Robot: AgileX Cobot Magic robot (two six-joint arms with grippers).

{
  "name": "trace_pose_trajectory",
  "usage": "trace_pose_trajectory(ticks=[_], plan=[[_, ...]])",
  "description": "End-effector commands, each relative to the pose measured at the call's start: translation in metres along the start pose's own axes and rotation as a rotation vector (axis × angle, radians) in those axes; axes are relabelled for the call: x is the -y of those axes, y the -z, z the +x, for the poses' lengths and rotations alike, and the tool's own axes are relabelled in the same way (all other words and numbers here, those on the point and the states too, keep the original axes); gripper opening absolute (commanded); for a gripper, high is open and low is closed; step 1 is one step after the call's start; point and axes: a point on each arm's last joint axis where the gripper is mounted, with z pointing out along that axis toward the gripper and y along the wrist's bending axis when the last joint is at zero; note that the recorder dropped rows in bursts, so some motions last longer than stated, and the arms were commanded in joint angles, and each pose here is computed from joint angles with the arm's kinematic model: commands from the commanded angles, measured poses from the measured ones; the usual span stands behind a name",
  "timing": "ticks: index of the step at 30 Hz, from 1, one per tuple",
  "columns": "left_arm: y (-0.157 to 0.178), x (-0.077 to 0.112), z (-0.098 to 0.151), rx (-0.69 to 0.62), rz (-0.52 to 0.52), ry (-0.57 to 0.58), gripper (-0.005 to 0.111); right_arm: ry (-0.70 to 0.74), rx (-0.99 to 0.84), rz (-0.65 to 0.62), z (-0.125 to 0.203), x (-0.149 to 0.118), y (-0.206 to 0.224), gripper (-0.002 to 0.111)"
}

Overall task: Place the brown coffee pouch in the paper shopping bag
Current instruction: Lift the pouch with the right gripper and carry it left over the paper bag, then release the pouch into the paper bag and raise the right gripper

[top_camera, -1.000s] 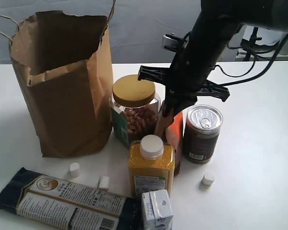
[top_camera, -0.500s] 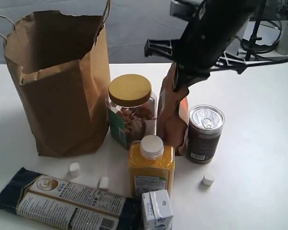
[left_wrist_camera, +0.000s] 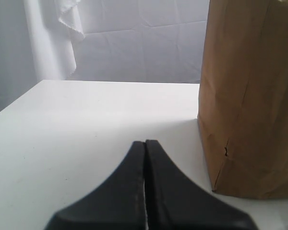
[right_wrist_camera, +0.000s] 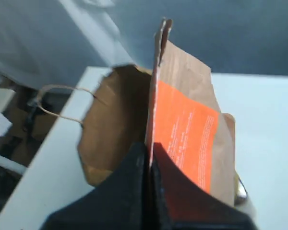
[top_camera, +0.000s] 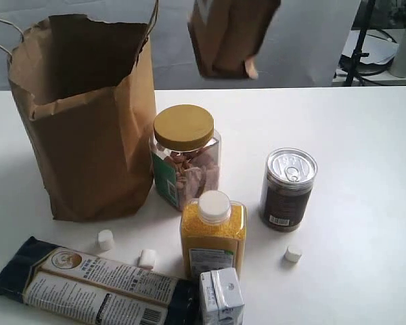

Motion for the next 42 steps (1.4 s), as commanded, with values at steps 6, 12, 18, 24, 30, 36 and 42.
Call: trace_pose_trajectory(ticks=[6, 12, 18, 24, 30, 36, 42], plan=[[0.0, 0.0, 0.001, 0.004, -0.005, -0.001, 0.0, 0.104, 0.329, -0.386, -0.033, -0.048, 0.051, 0.0], [0.0, 0.0, 0.001, 0.004, -0.005, -0.001, 0.0, 0.093, 0.312, -0.562, -0.038, -0.055, 0.017, 0.0], [0.0, 0.0, 0.001, 0.004, -0.005, -0.001, 0.0, 0.096, 0.297, -0.558, -0.038, -0.049, -0.03, 0.0], [0.0, 0.0, 0.001, 0.004, -0.005, -0.001, 0.0, 0.145, 0.273, -0.572, -0.029, -0.053, -0.074, 0.0], [0.0, 0.0, 0.001, 0.004, -0.005, -0.001, 0.0, 0.137, 0.341, -0.6, -0.026, -0.059, -0.105, 0.0], [0.0, 0.0, 0.001, 0.004, -0.005, -0.001, 0.0, 0.091, 0.319, -0.631, -0.015, -0.057, -0.143, 0.0], [0.0, 0.0, 0.001, 0.004, -0.005, -0.001, 0.0, 0.069, 0.363, -0.625, -0.009, -0.048, -0.176, 0.0]])
